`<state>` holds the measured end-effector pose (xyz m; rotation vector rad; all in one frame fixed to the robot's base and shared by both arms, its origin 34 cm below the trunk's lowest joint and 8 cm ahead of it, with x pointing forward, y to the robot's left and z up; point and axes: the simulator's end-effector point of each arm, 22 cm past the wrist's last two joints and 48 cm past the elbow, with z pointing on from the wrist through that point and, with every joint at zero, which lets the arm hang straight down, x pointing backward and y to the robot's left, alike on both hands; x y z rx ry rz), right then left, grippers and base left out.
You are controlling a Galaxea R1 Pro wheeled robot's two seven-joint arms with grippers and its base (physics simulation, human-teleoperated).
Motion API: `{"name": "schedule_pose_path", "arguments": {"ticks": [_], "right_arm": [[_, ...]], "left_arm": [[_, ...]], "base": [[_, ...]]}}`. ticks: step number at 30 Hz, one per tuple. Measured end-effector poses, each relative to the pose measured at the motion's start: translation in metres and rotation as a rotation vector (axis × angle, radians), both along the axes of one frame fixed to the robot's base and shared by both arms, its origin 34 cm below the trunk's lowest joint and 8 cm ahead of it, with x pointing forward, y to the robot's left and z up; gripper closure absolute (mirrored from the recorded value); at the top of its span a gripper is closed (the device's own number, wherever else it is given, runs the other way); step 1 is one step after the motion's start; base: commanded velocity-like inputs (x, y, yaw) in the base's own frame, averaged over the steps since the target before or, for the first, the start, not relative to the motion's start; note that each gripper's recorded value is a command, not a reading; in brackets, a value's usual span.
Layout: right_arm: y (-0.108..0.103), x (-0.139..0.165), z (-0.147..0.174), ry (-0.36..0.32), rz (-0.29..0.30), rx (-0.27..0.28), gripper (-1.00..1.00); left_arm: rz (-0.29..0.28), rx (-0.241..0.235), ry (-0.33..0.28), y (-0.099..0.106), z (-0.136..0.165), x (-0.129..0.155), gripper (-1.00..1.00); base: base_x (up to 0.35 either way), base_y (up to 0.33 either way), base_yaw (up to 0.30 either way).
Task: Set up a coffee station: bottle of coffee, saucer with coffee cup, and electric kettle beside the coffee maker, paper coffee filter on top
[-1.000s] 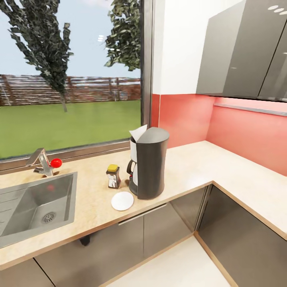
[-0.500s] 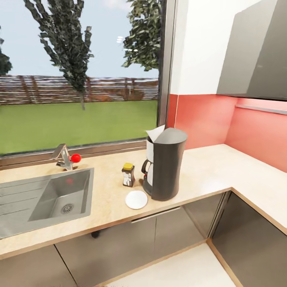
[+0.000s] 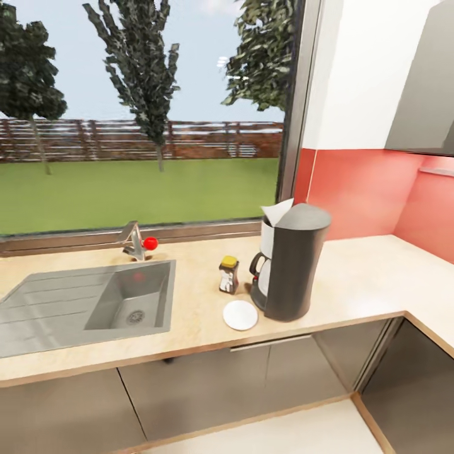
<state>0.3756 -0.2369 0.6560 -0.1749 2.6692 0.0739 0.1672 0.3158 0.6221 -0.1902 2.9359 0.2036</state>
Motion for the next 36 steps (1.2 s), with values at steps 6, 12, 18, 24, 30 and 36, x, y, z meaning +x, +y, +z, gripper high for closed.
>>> {"name": "schedule_pose_path", "arguments": {"ticks": [6, 12, 18, 24, 30, 36], "right_arm": [[0.001, -0.003, -0.002, 0.007, 0.002, 0.001, -1.0], [0.001, -0.005, -0.003, 0.012, 0.002, 0.001, -1.0], [0.001, -0.006, -0.004, 0.017, 0.002, 0.001, -1.0], [0.001, -0.008, -0.005, 0.021, 0.002, 0.001, -1.0], [0.001, -0.01, -0.007, 0.026, 0.002, 0.001, -1.0], [0.001, -0.011, -0.008, 0.031, 0.002, 0.001, -1.0]], "left_arm": [[0.002, -0.015, -0.026, -0.011, 0.0, 0.013, -1.0], [0.003, -0.022, -0.03, -0.013, 0.0, 0.015, -1.0], [0.002, -0.025, -0.026, -0.014, 0.0, 0.013, -1.0], [0.002, -0.026, -0.021, -0.014, -0.001, 0.012, -1.0], [0.001, -0.028, -0.018, -0.015, -0.001, 0.01, -1.0], [0.001, -0.029, -0.012, -0.015, -0.002, 0.008, -1.0]], "base": [[-0.078, 0.132, 0.272], [-0.086, 0.266, 0.272], [-0.004, 0.292, 0.272], [0.0, 0.301, 0.272], [0.0, 0.302, 0.272], [0.0, 0.312, 0.272]]}}
